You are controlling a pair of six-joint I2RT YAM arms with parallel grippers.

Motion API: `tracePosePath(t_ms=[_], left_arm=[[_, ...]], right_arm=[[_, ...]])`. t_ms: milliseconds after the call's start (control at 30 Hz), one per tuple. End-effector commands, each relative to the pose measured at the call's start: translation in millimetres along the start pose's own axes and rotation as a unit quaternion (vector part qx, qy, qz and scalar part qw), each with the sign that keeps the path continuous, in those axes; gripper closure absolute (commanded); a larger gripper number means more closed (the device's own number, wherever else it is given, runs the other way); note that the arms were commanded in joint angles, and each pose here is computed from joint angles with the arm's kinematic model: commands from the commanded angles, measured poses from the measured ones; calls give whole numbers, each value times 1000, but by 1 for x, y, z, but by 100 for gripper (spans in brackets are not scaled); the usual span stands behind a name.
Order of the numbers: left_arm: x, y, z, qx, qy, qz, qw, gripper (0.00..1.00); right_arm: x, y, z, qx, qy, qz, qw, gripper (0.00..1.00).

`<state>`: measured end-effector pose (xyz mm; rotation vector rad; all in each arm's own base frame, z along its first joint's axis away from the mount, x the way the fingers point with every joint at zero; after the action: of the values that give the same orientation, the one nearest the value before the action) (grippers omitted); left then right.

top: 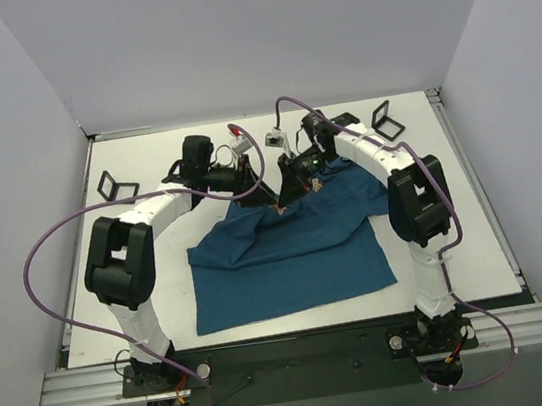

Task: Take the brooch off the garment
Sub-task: Pass from the right arm to the left

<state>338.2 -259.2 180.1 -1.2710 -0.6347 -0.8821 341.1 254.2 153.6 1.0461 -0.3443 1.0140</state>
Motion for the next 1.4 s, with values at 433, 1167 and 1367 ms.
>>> tracePosePath(t_ms=[433, 1167, 1367], left_arm=[[4, 6, 5, 17, 7, -46, 999, 52], [0, 13, 1, 22, 12, -41, 999, 100], [-4, 9, 1, 21, 4, -30, 999, 100]], right_arm=[[23, 33, 15, 35, -42, 28, 998, 100], [23, 35, 12, 39, -39, 25, 998, 100], [28, 35, 19, 31, -46, 27, 998, 98]])
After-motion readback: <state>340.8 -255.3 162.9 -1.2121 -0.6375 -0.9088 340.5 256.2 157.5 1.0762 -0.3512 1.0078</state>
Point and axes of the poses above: each gripper's point midway between its finger pads, its own z axis back along the fingers, its own y axis along the line the jaws close on, x = y × z, the point moved 5 cm from there along z, back along the fingers
